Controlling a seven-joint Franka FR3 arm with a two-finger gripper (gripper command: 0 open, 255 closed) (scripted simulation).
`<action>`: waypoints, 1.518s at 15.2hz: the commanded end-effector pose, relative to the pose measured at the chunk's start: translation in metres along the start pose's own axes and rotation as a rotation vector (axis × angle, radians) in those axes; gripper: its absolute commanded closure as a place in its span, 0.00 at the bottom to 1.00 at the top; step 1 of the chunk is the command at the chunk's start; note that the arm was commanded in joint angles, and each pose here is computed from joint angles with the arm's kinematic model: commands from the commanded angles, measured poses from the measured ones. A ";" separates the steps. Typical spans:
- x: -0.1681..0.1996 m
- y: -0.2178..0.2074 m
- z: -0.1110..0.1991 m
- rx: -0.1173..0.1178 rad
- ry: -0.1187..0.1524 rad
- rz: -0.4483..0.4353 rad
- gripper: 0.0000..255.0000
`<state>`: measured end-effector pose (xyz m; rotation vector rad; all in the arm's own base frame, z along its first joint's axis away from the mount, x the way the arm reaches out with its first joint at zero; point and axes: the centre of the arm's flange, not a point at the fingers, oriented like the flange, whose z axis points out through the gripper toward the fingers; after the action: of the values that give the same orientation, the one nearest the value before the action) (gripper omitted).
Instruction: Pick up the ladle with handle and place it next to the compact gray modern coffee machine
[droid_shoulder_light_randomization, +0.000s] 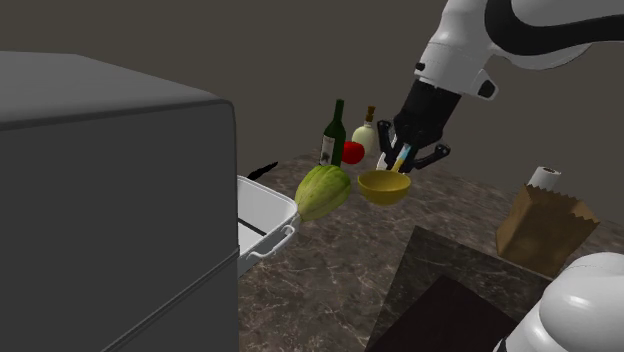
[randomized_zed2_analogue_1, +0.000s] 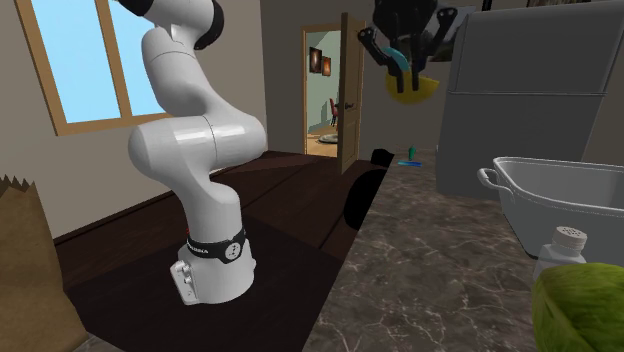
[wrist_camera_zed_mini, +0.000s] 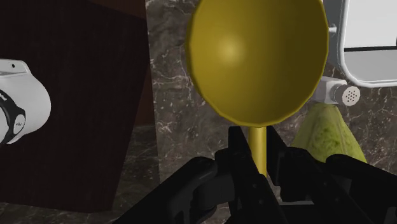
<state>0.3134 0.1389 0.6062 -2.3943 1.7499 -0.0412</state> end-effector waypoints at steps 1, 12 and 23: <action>-0.002 -0.002 -0.010 0.000 0.000 0.000 1.00; -0.007 -0.011 -0.068 0.000 0.000 0.000 1.00; -0.011 -0.021 -0.125 0.000 0.000 0.000 1.00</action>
<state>0.3136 0.1399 0.7274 -2.3944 1.7498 -0.0411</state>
